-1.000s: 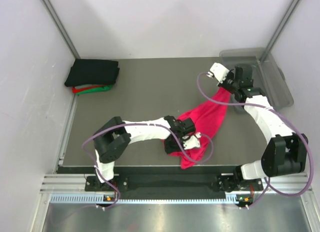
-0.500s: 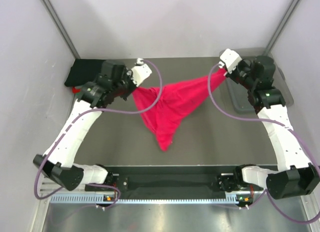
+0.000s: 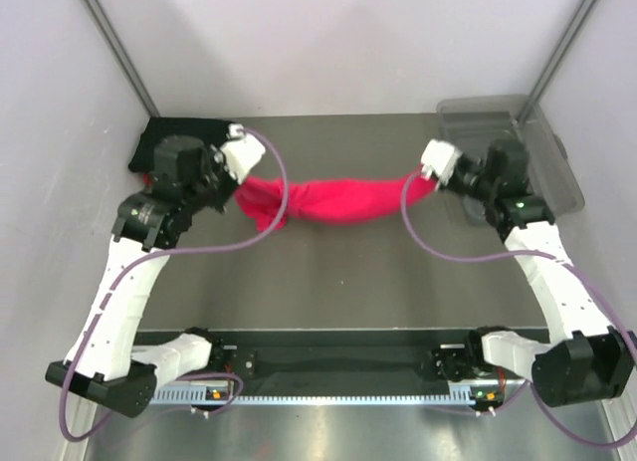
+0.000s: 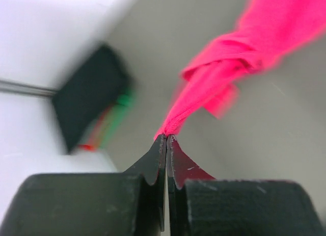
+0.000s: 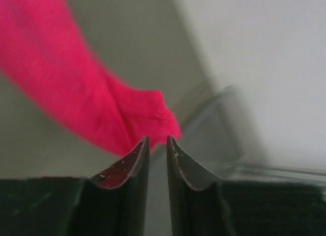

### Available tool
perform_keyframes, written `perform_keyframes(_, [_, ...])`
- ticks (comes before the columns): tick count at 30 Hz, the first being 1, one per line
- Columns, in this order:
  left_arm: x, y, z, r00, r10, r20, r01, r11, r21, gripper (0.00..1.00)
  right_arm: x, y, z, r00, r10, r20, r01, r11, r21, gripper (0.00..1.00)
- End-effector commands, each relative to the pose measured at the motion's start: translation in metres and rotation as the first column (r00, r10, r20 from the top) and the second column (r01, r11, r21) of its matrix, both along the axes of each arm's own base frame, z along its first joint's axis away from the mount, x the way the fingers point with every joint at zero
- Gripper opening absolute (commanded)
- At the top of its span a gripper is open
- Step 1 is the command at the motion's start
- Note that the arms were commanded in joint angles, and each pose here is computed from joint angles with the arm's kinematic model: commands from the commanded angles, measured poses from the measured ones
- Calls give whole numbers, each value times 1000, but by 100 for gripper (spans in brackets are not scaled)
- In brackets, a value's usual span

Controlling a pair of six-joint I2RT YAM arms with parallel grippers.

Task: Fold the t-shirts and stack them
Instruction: Flatten the tshirt out

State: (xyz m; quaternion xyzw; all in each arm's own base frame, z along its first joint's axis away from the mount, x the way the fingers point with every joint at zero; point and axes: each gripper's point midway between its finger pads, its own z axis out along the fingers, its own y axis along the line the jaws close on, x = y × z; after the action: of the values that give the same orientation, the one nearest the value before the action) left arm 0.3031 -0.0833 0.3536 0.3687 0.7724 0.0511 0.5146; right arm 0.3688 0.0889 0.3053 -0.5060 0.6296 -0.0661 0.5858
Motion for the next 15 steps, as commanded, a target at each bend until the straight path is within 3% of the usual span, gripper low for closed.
perform_keyframes(1, [-39, -31, -72, 941, -203, -271, 190, 979, -74, 0, -54, -5, -113, 940, 129, -315, -190, 967, -170, 22])
perform_keyframes(5, [-68, -38, -118, 859, -272, -433, 249, 962, -110, 0, -106, -8, -172, 795, 188, -576, -351, 918, -185, 28])
perform_keyframes(7, [-75, -40, -140, 819, -279, -502, 253, 960, -121, 0, -103, -2, -164, 775, 191, -602, -333, 933, -133, 31])
perform_keyframes(10, [-79, -43, -162, 778, -281, -562, 246, 959, -139, 0, -78, 23, -144, 758, 242, -606, -294, 956, 14, 35])
perform_keyframes(11, [-78, -48, -164, 776, -290, -560, 237, 957, -167, 0, -70, 36, -149, 724, 271, -634, -296, 953, 68, 35])
perform_keyframes(12, [-82, -49, -171, 764, -291, -575, 230, 957, -179, 0, -53, 45, -135, 740, 278, -612, -287, 954, 86, 35])
perform_keyframes(14, [-83, -51, -176, 762, -290, -579, 211, 957, -201, 0, -34, 65, -149, 695, 284, -660, -266, 955, 131, 34])
perform_keyframes(15, [-86, -50, -180, 759, -287, -585, 206, 957, -202, 0, -21, 73, -142, 704, 292, -647, -271, 953, 135, 34])
